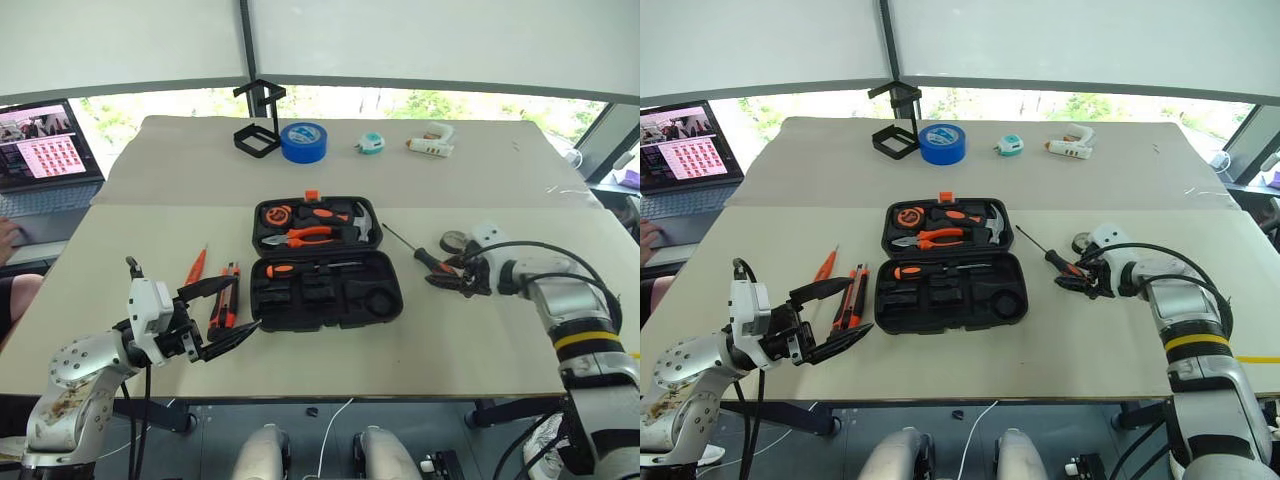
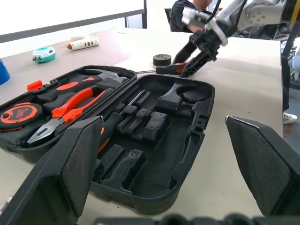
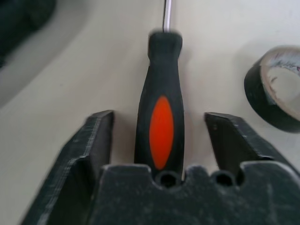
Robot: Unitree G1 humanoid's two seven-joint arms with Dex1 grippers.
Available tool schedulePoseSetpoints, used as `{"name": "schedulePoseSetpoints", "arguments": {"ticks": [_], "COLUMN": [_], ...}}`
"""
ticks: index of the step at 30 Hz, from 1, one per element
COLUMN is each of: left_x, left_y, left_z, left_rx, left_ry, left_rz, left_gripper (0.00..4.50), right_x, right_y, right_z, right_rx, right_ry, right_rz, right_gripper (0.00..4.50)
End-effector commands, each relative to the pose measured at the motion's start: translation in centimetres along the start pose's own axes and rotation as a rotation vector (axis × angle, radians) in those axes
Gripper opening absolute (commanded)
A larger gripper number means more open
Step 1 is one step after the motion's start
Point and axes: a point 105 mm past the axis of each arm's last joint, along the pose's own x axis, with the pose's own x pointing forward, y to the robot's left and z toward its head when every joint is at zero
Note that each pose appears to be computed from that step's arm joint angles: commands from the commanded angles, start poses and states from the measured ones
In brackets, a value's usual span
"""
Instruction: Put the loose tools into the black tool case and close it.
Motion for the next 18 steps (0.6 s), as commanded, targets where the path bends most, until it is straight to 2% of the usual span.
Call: {"name": "schedulePoseSetpoints", "arguments": {"ticks": [1,2,4,9,13,15,18], "left_x": [-0.1,0.0,0.0,0.2,0.3,0.2,-0.5], "left_y": [0.0,0.1,0.3,0.5,0.0,-0.2,-0.4], "left_z": [1.3,1.5,2.0,3.7,4.5,4.5,3.7], "left_rx": [0.047,0.046,0.037,-0.029,-0.028,0.008,0.084], "left_ry": [-0.013,-0.024,-0.053,-0.157,-0.171,-0.143,-0.059], "left_rz": [-0.005,0.005,0.024,0.066,0.048,0.030,-0.011], "left_gripper": [4.50,4.50,4.50,4.50,4.50,4.50,4.50], "right_x": [-0.4,-0.7,-1.3,-4.3,-6.3,-6.6,-6.4], "right_y": [-0.9,-1.2,-1.6,-2.2,-1.0,1.0,6.1], "right_z": [1.0,1.4,2.3,4.3,6.8,8.5,10.6], "right_rx": [-0.046,-0.049,-0.066,-0.106,-0.181,-0.274,-0.483], "right_ry": [-0.022,-0.044,-0.097,-0.204,-0.298,-0.371,-0.443], "right_rz": [-0.039,-0.051,-0.071,-0.136,-0.133,-0.040,0.240], "right_gripper": [2.04,1.62,1.09,1.04,1.04,1.04,1.04]}}
